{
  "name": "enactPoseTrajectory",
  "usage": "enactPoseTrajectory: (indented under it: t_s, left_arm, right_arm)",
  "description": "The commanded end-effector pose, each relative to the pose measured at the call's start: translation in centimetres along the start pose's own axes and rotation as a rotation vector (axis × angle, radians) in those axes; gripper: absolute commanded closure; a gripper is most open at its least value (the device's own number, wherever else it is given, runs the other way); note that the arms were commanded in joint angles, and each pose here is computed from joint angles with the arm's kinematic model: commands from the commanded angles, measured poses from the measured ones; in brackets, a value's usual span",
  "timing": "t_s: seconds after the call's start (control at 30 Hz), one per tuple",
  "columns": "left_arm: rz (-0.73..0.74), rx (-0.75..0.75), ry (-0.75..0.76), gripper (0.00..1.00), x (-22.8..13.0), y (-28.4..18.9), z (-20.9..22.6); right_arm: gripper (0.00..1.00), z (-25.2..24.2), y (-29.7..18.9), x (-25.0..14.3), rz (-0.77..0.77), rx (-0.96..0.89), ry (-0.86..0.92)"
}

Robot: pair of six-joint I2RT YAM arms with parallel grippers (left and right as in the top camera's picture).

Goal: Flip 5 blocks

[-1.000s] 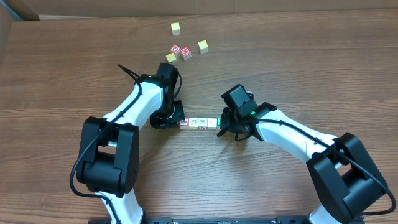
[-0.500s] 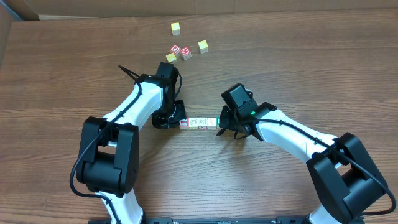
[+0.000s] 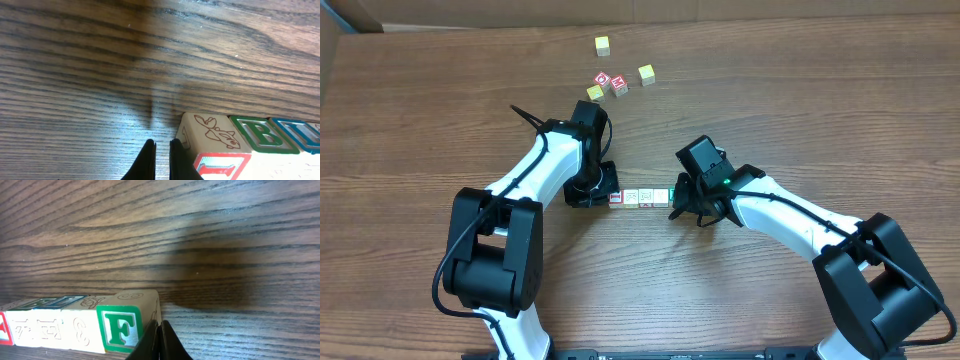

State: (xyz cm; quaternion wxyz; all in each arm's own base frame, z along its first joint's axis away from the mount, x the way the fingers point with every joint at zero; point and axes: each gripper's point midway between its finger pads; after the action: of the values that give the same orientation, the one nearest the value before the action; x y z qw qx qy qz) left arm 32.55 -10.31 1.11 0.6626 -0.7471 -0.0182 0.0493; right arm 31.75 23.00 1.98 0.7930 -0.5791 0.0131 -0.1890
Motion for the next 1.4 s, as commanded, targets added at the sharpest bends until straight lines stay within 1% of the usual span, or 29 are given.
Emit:
enactPoseTrajectory:
  t_s: [0.0, 0.5, 1.1, 1.37]
  left_arm:
    - [-0.001, 0.004, 0.002, 0.96, -0.2, 0.0, -0.2]
    - [-0.038, -0.009, 0.007, 0.96, 0.7, -0.1, -0.5]
    - [-0.061, -0.017, 0.016, 0.95, 1.3, -0.1, -0.7]
    - [-0.075, -0.017, 0.047, 0.96, 1.6, -0.1, -0.8]
  right_arm:
    - [0.96, 0.1, 0.1, -0.4, 0.015, 0.01, -0.002]
    - [0.96, 0.9, 0.1, -1.5, 0.027, 0.017, -0.029]
    - [0.96, 2.1, 0.1, -3.4, 0.07, 0.037, 0.056]
    - [0.96, 2.5, 0.1, -4.0, 0.098, 0.051, 0.052]
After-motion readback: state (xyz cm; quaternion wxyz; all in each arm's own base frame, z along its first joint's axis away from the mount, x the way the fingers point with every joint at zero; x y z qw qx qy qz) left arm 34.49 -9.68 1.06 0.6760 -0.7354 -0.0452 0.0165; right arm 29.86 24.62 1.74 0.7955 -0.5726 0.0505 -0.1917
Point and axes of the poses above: each gripper's point midway between its finger pads, its own y axis out along the fingers, its own z axis along the line the jaws close on, x = y × z, and after that the axes turned 6 degrees about y, right-handed
